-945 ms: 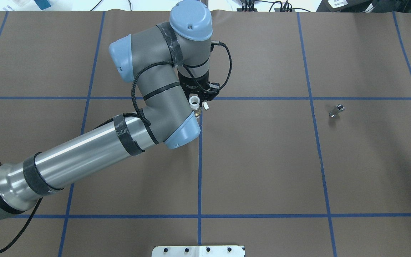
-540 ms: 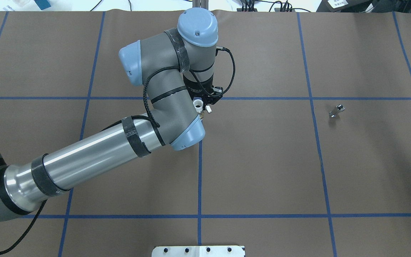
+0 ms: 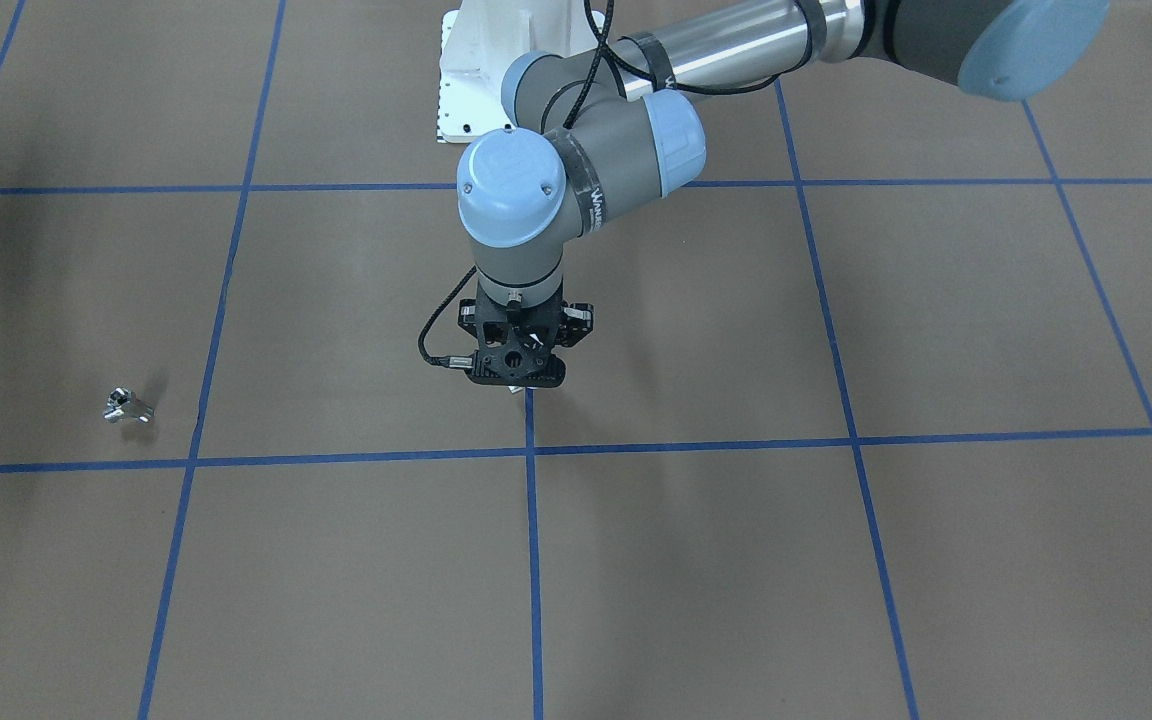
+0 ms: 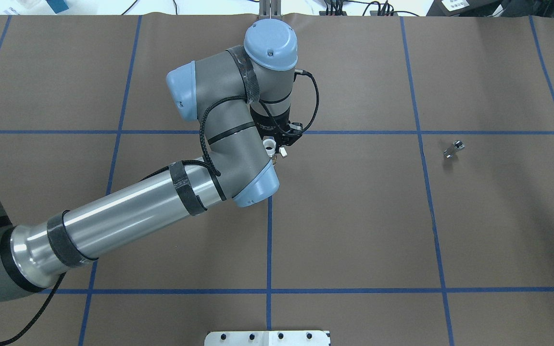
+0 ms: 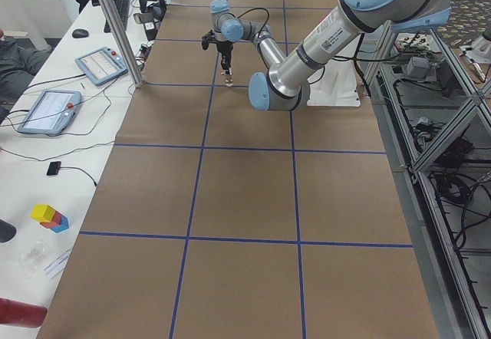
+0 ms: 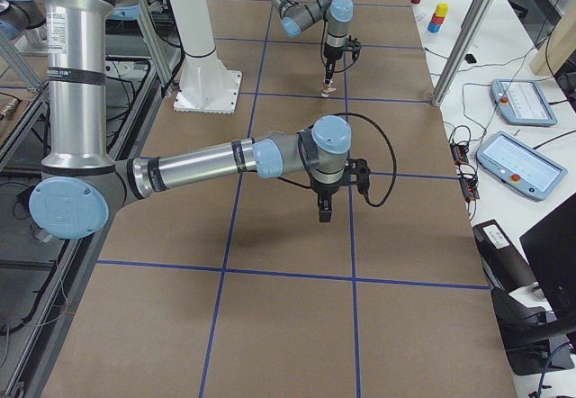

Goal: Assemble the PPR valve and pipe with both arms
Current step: 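Lower the valve upright at the table center and open the left gripper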

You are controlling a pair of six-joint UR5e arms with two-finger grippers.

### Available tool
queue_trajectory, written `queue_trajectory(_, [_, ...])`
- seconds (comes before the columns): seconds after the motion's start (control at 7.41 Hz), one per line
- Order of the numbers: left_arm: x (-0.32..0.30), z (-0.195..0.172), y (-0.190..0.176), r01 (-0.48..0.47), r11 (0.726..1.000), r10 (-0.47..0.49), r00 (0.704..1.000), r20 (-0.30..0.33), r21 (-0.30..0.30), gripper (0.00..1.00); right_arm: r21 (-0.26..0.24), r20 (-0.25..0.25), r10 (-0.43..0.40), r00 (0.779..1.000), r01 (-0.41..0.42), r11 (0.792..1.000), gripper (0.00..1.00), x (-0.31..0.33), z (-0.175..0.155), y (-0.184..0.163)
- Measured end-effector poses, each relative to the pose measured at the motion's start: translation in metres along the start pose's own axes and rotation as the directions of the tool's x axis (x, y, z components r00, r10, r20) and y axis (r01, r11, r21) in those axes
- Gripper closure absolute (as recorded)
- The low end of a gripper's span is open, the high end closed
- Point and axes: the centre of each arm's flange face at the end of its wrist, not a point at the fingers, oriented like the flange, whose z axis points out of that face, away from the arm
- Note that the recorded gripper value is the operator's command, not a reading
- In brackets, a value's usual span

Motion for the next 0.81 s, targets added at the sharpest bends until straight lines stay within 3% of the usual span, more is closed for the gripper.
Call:
queue_trajectory(0.27, [0.0013, 0.0016, -0.0003, -0.001, 1.000, 0.001, 1.000, -0.002, 0.000, 0.97, 0.000, 0.000, -0.001, 1.000, 0.001, 1.000, 0.00, 0.0000, 0.0000, 0.0000])
queue_trajectory(0.4, [0.0021, 0.0018, -0.0007, -0.001, 1.000, 0.001, 1.000, -0.001, 0.000, 0.73, 0.000, 0.000, -0.001, 1.000, 0.001, 1.000, 0.00, 0.0000, 0.0000, 0.0000])
queue_trajectory(0.54, [0.0029, 0.0026, -0.0012, -0.001, 1.000, 0.001, 1.000, 0.000, -0.002, 0.57, 0.000, 0.000, -0.001, 1.000, 0.001, 1.000, 0.00, 0.0001, 0.0001, 0.0001])
queue_trajectory(0.81, [0.0039, 0.0050, -0.0016, 0.002, 1.000, -0.001, 1.000, 0.004, -0.005, 0.43, -0.001, -0.001, -0.001, 1.000, 0.001, 1.000, 0.00, 0.0007, 0.0006, 0.0002])
